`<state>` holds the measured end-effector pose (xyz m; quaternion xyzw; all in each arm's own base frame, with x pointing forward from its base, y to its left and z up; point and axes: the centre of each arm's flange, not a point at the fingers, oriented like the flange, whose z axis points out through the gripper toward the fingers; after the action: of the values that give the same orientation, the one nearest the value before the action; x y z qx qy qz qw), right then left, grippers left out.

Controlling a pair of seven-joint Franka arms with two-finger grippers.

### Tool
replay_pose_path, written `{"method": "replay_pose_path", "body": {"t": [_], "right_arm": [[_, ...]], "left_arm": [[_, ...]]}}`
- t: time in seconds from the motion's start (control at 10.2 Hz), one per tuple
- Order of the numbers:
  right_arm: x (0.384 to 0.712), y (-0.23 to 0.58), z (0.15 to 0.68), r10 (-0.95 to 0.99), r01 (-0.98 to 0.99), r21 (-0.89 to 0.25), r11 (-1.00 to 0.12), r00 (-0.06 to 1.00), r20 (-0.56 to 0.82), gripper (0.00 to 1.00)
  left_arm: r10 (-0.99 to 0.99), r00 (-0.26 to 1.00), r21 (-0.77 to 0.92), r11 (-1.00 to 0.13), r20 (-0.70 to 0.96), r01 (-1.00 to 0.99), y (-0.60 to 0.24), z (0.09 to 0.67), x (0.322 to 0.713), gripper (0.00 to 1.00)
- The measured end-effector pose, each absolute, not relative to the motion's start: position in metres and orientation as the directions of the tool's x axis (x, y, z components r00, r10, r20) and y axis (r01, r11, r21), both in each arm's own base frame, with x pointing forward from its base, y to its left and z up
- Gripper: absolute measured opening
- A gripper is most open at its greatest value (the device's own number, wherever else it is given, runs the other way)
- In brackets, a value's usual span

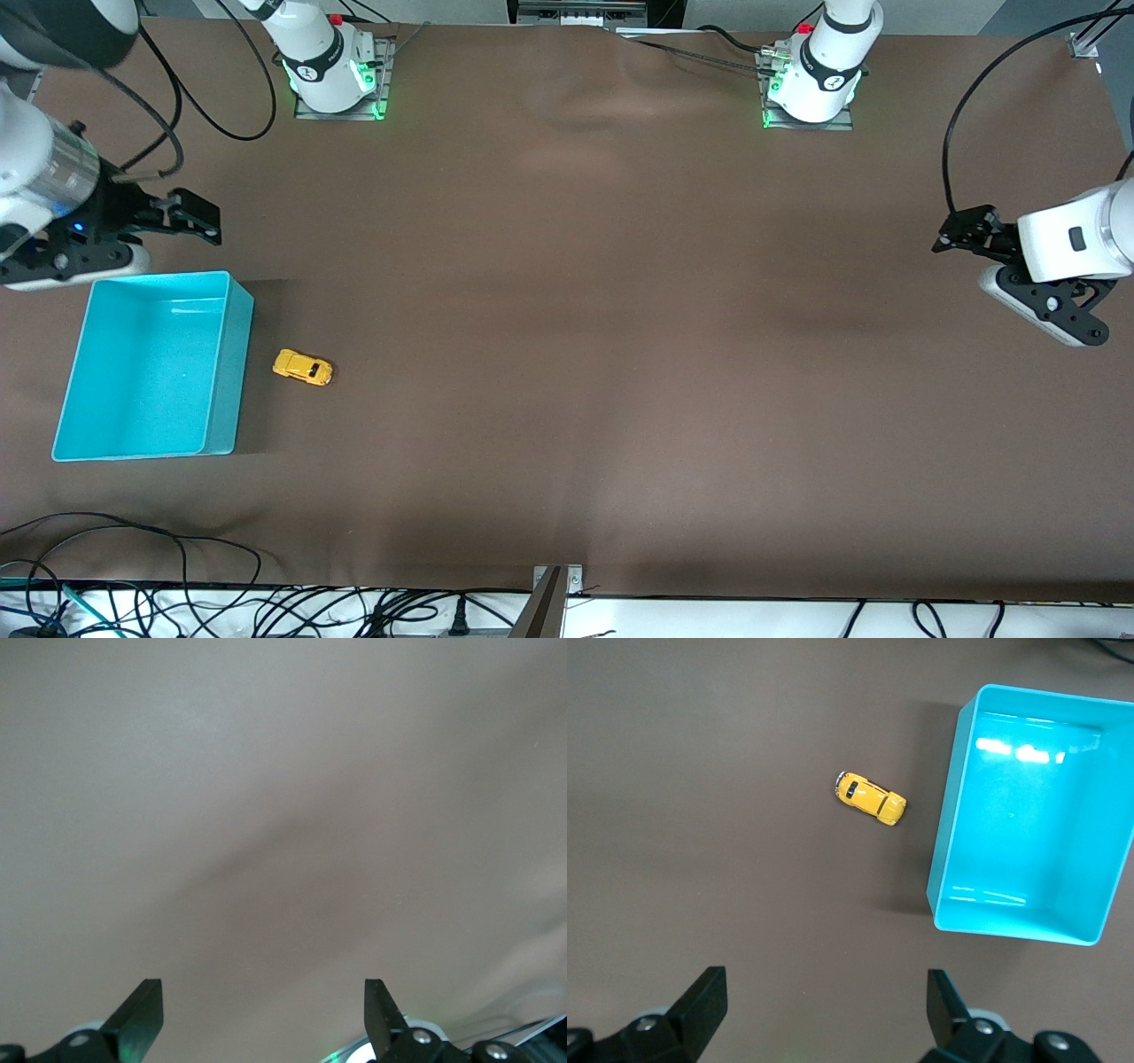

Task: Wind up and store yellow beetle car
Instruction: 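Reach the right gripper to the car while the left gripper withdraws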

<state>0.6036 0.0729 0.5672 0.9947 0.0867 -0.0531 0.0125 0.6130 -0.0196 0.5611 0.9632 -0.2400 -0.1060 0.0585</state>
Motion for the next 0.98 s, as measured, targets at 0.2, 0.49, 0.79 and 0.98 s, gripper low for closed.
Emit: {"method": "replay_pose_path", "body": {"t": [0.2, 0.49, 0.79, 0.98], "right_arm": [[0.614, 0.075, 0.544, 0.176, 0.179, 0.007, -0.984, 0.976, -0.130, 1.00], [0.633, 0.080, 0.504, 0.213, 0.214, -0.012, -0.977, 0.966, -0.148, 1.00], [0.645, 0.088, 0.459, 0.335, 0.331, -0.053, -0.942, 0.924, -0.187, 1.00], [0.662, 0.084, 0.417, 0.506, 0.495, -0.101, -0.863, 0.847, -0.165, 1.00]], "left_arm": [[-0.402, 0.903, 0.126, -0.914, -0.154, -0.386, -0.051, 0.595, 0.597, 1.00], [-0.344, 0.929, 0.060, -0.939, -0.138, -0.339, -0.090, 0.624, 0.568, 1.00], [-0.322, 0.945, 0.021, -0.947, -0.065, -0.321, -0.090, 0.626, 0.546, 1.00], [-0.291, 0.955, 0.014, -0.957, -0.048, -0.291, -0.072, 0.618, 0.530, 1.00]]}}
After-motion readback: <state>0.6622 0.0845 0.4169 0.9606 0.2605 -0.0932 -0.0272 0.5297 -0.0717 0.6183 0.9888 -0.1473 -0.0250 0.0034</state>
